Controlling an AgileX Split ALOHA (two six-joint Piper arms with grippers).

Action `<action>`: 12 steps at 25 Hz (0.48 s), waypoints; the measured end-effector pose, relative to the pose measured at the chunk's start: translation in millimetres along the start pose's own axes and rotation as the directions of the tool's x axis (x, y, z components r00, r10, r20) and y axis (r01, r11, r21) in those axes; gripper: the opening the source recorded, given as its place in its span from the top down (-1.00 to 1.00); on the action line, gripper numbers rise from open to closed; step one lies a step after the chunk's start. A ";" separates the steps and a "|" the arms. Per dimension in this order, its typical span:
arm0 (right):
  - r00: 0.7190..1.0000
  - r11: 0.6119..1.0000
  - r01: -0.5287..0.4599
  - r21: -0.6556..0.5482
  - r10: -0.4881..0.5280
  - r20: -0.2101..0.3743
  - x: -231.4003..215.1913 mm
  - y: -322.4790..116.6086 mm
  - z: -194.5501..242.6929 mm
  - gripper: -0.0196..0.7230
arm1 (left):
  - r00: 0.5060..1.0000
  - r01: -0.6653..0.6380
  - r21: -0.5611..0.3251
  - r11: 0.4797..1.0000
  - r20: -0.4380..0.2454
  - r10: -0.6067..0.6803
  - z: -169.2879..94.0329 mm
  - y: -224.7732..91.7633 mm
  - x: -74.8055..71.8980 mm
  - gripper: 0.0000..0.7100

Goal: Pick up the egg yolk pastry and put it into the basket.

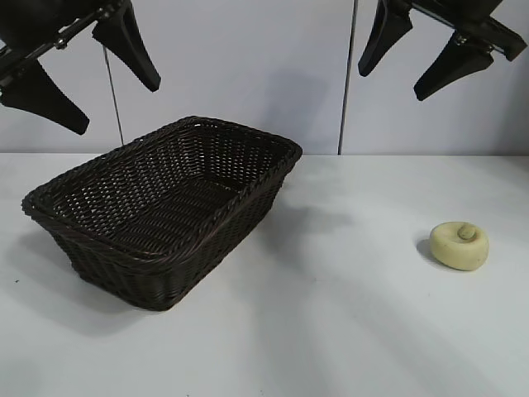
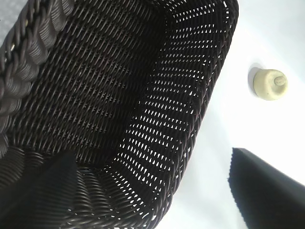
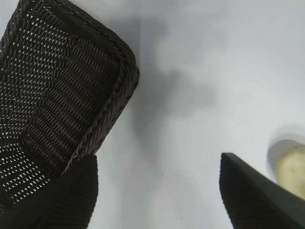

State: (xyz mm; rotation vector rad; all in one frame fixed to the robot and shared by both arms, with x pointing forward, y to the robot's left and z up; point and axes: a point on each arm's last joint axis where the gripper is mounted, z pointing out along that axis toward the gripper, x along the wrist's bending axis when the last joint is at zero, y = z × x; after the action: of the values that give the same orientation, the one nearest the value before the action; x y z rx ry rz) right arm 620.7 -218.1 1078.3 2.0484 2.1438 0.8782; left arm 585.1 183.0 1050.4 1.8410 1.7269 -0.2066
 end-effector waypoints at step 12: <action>1.000 1.000 0.002 0.000 -0.002 0.002 -0.2 0.0 0.0 -0.45 | 1.000 -0.004 0.007 1.000 -0.005 0.004 0.0 -0.7 0.5 -0.77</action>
State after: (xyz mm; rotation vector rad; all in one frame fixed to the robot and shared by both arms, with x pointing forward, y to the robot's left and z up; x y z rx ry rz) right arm 620.7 -218.3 1078.2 2.0464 2.1441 0.8750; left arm 584.5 183.4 1049.9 1.8519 1.7277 -0.2069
